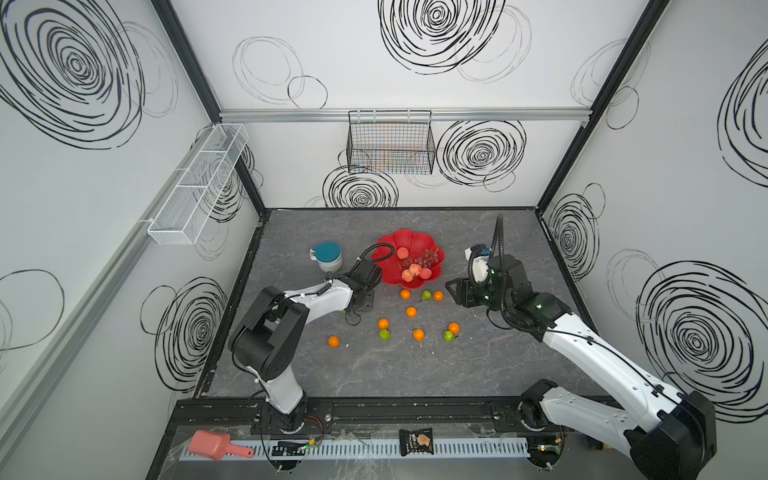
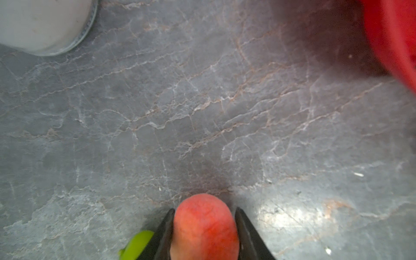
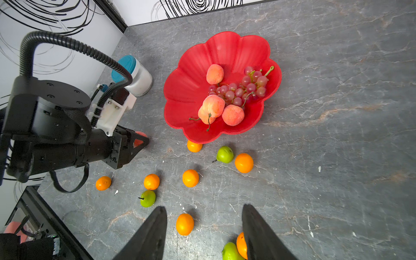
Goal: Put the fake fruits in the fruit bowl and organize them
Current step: 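Lower the left gripper around the pink peach near the jar and close it, then lift the pink peach with the left gripper and carry it over the bowl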
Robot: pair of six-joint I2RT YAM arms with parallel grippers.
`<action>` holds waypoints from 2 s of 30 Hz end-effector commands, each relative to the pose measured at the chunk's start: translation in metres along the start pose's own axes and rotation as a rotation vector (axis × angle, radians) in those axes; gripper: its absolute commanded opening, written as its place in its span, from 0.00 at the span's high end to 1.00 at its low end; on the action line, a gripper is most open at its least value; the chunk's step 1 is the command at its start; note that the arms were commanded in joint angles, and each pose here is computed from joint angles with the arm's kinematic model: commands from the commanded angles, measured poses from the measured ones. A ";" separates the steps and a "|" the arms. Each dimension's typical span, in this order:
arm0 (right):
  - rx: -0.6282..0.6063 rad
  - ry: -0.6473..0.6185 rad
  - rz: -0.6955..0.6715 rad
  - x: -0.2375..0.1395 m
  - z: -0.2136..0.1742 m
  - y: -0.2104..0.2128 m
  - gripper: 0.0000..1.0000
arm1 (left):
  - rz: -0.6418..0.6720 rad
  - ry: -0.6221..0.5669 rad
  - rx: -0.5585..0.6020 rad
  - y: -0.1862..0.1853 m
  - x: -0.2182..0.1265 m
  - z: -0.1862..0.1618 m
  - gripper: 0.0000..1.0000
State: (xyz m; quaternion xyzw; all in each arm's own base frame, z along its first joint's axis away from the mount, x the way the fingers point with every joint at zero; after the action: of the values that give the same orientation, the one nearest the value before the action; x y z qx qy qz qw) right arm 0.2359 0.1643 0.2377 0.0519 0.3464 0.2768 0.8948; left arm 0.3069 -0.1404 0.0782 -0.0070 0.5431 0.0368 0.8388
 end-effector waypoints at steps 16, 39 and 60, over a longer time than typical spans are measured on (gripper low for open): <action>0.205 -0.031 0.053 0.010 -0.003 -0.018 0.42 | -0.241 -0.226 0.049 -0.065 -0.106 0.068 0.61; 0.342 -0.058 0.115 0.029 0.004 -0.040 0.41 | -0.239 -0.114 0.096 -0.112 -0.019 0.100 0.62; 0.364 -0.008 0.111 0.039 -0.002 -0.052 0.41 | -0.254 -0.043 0.103 -0.121 0.022 0.103 0.58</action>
State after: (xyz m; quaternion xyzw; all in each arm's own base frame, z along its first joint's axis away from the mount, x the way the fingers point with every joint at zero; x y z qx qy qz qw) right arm 0.2761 0.1400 0.1861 0.2353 0.3983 0.2483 0.8511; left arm 0.4101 -0.2506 0.0977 -0.0287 0.5246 -0.0884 0.8463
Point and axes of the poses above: each gripper's point midway between its finger pads, its own x axis out along the fingers, its own y axis along the line the jaws close on, z = x × y, the point moved 6 cm from there along -x, back along the fingers, and after that the axes turned 7 degrees about -x, right-handed, at the moved point
